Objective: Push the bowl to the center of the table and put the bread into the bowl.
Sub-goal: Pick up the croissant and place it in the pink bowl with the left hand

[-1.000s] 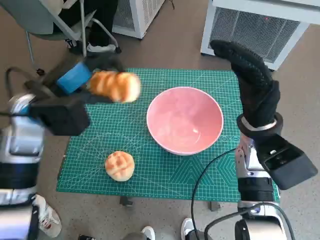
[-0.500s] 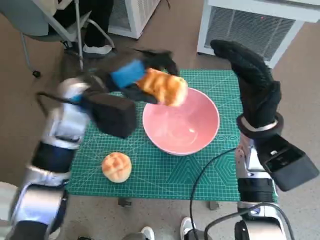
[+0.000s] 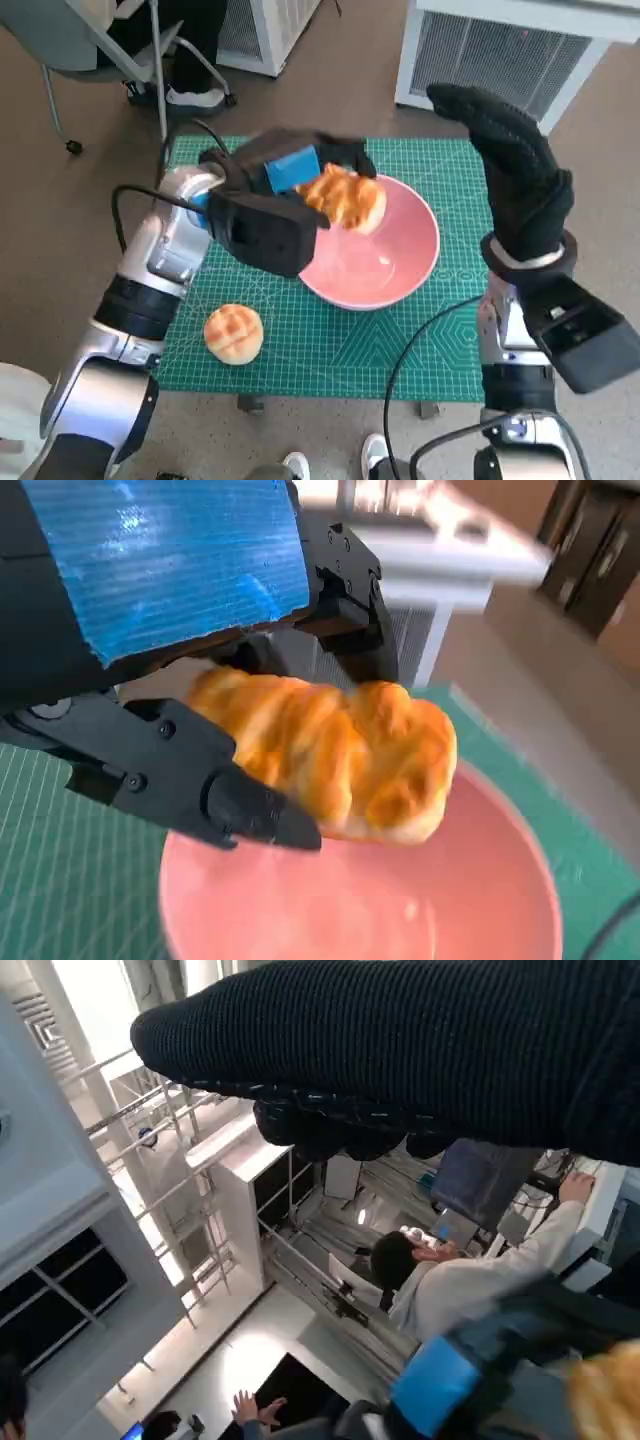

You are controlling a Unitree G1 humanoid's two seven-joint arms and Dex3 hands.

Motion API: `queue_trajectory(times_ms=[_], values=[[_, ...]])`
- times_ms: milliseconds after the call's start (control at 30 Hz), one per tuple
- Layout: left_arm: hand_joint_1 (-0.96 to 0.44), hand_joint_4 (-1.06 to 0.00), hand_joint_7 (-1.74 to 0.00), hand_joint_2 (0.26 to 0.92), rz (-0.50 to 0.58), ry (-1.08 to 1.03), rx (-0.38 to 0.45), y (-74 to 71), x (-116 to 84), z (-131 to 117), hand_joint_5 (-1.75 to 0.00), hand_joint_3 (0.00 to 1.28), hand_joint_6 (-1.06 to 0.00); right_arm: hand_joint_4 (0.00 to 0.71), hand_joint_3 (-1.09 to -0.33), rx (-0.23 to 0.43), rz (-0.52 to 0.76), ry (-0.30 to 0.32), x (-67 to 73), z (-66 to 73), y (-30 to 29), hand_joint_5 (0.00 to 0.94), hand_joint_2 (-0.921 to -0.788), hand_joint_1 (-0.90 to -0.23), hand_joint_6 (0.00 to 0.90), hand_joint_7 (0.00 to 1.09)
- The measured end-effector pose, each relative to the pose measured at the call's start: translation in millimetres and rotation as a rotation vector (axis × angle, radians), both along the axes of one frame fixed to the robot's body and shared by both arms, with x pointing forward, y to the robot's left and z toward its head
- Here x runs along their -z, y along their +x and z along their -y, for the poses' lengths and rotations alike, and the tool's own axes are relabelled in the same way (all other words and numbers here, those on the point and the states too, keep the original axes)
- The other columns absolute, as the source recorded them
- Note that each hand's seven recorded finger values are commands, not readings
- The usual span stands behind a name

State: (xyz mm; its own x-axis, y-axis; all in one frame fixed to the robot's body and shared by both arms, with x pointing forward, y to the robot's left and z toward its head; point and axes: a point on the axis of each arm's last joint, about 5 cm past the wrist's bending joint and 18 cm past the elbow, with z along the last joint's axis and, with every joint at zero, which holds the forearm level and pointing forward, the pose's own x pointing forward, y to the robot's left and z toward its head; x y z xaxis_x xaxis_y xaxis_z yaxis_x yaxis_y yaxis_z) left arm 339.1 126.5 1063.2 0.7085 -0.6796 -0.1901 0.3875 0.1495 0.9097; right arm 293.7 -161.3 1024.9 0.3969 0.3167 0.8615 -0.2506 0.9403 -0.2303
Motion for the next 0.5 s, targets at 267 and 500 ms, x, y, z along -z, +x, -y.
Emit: queue_trajectory(times_ms=[267, 500], values=[[-0.25, -0.01, -0.03, 0.861, -0.011, 0.022, 0.016, -3.4, -3, 1, 0.00, 0.00, -0.23, -0.001, -0.843, 0.009, 0.001, 0.000, -1.7, -0.3, -1.3, 0.431, -0.921, -0.622, -0.001, 0.60], [-0.25, -0.01, -0.02, 0.858, 0.045, -0.014, 0.046, -13.8, -8, -6, 0.00, 0.00, -0.23, -0.001, -0.842, 0.011, -0.001, 0.003, -1.8, -0.4, -1.4, 0.429, -0.921, -0.622, -0.001, 0.60]])
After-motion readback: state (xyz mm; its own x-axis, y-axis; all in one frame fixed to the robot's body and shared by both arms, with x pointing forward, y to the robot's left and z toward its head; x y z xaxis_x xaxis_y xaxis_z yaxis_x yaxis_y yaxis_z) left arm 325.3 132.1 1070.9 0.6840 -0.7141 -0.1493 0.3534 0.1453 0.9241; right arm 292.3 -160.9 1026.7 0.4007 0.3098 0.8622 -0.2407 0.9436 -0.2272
